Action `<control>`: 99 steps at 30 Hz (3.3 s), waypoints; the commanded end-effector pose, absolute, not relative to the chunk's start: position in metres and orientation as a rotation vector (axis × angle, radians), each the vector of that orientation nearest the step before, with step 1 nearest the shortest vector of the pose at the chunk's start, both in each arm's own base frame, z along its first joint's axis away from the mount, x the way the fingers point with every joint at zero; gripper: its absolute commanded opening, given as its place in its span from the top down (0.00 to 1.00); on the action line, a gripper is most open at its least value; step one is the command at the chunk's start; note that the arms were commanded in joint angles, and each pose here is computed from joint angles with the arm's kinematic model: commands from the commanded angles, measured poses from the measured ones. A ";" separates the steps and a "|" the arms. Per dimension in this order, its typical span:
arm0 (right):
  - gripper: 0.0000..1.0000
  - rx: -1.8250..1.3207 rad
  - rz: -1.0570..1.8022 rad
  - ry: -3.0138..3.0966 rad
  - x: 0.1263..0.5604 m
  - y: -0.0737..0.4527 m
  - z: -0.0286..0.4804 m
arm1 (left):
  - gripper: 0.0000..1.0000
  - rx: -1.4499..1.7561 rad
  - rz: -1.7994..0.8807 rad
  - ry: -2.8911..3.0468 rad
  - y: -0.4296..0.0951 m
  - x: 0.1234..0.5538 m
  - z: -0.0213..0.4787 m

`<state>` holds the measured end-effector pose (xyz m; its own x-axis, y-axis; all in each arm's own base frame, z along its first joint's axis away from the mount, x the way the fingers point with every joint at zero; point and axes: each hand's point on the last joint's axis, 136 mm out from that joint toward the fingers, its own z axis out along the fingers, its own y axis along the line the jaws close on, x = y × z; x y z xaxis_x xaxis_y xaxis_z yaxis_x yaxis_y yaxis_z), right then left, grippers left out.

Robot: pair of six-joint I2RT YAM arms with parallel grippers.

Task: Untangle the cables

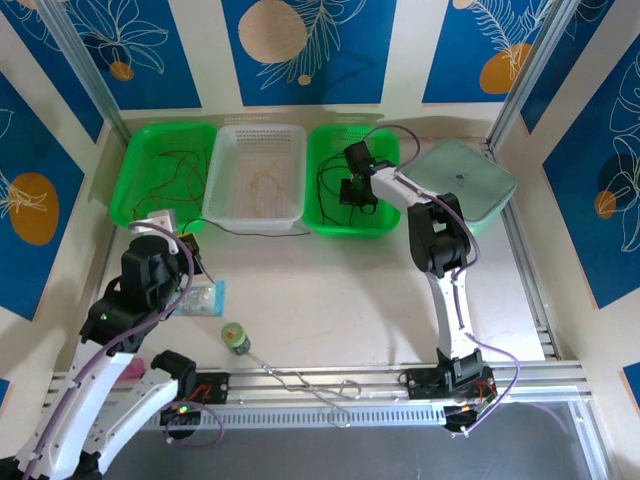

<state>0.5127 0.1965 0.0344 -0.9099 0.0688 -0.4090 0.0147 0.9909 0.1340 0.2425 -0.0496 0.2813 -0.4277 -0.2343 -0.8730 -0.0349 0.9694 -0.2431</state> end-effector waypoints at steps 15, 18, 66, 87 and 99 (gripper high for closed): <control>0.07 0.017 0.225 2.365 0.461 0.160 0.243 | 1.00 -0.129 -0.467 1.931 -0.077 0.232 0.342; 0.06 0.028 0.291 2.318 0.432 0.150 0.264 | 1.00 -0.106 -0.649 1.869 -0.099 0.231 0.363; 0.01 0.392 0.268 1.960 0.244 0.001 0.329 | 1.00 0.434 -0.527 2.061 -0.354 0.514 0.303; 0.01 0.403 0.314 1.983 0.243 0.004 0.320 | 1.00 0.566 -0.336 2.502 -0.379 0.509 0.083; 0.01 0.379 0.322 1.993 0.245 0.007 0.323 | 0.01 0.526 -0.384 2.238 -0.376 0.525 0.204</control>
<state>0.2455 0.0037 0.3113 -0.4330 0.4105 -0.8025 0.1574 0.9110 0.3811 0.5136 -0.3797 0.1028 -0.7361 0.3070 -0.6032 0.4652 0.8768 -0.1214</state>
